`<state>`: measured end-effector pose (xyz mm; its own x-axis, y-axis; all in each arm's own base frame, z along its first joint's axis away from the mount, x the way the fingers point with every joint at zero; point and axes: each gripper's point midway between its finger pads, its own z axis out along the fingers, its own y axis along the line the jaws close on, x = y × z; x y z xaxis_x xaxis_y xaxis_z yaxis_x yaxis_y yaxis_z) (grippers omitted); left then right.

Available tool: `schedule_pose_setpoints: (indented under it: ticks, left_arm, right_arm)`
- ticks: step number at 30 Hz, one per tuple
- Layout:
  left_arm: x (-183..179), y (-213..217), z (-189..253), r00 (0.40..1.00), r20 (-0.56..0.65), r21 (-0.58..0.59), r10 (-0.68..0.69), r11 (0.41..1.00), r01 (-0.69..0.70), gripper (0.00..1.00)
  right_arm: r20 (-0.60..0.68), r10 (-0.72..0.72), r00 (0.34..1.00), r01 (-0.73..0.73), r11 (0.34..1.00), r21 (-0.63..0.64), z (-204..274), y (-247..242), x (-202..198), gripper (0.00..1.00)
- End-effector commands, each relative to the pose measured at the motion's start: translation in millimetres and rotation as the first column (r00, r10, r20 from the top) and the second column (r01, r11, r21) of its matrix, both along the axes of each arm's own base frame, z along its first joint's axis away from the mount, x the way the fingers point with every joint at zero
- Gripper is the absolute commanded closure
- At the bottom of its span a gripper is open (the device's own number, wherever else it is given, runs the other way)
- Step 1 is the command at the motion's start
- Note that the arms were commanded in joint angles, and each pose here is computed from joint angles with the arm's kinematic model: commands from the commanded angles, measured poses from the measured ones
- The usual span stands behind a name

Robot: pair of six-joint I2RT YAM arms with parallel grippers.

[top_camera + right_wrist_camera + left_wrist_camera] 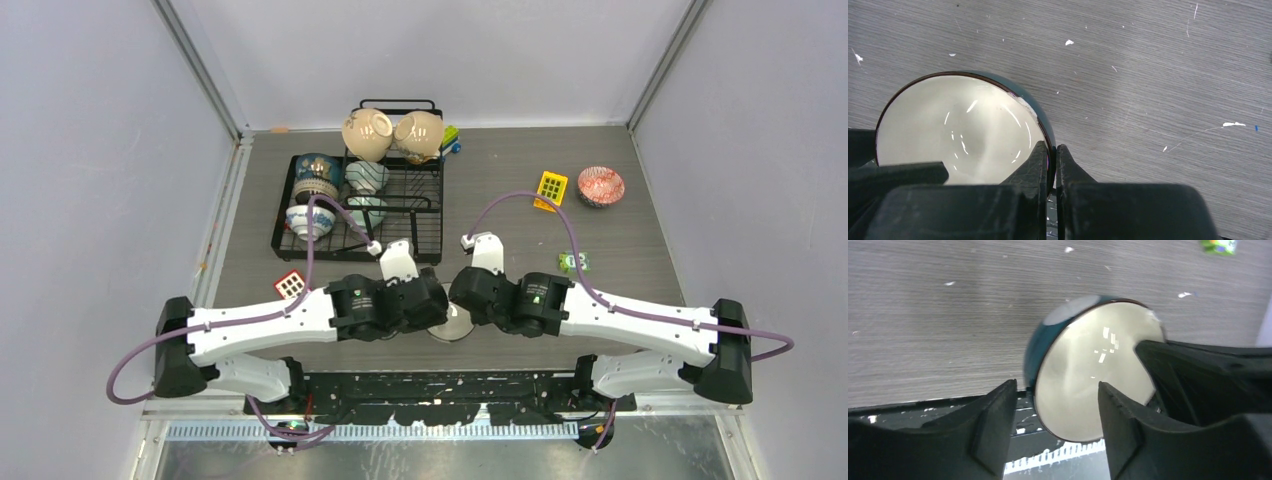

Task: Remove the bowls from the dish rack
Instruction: Pick up the bowl from the dish rack.

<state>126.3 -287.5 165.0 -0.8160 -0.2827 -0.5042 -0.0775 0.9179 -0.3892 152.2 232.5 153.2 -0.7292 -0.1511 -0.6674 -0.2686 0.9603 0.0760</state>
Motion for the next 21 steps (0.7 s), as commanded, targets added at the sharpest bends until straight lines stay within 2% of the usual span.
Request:
schedule_pose_setpoints:
  ticks: [1,4,5,8,13,16,21]
  left_arm:
    - [5,-27,36,0.994,0.09,-0.18,-0.066,0.98,0.082,0.27]
    - [2,-25,43,0.987,0.117,-0.19,-0.109,0.973,0.13,0.05]
    - [1,-24,47,0.983,0.131,-0.189,-0.127,0.97,0.151,0.01]
    - [2,-18,62,0.962,0.2,-0.174,-0.186,0.96,0.221,0.0]
    - [1,-1,92,0.87,0.365,-0.104,-0.331,0.914,0.392,0.0]
    - [0,19,99,0.83,0.43,-0.072,-0.355,0.903,0.424,0.0]
    - [2,57,92,0.793,0.517,-0.057,-0.324,0.911,0.409,0.0]
  right_arm:
    - [0.055,-0.036,0.998,0.033,0.998,0.05,18,2,7,0.99]
    - [0.077,-0.044,0.996,0.041,0.998,0.039,23,-6,9,0.99]
    - [0.087,-0.049,0.995,0.047,0.999,0.027,25,-10,10,0.99]
    - [0.118,-0.068,0.991,0.068,0.998,-0.001,34,-24,16,0.99]
    - [0.12,-0.134,0.984,0.135,0.991,0.0,52,-61,34,0.99]
    - [0.115,-0.239,0.964,0.236,0.971,0.037,62,-92,58,0.99]
    - [0.143,-0.474,0.869,0.456,0.879,0.14,85,-135,118,0.99]
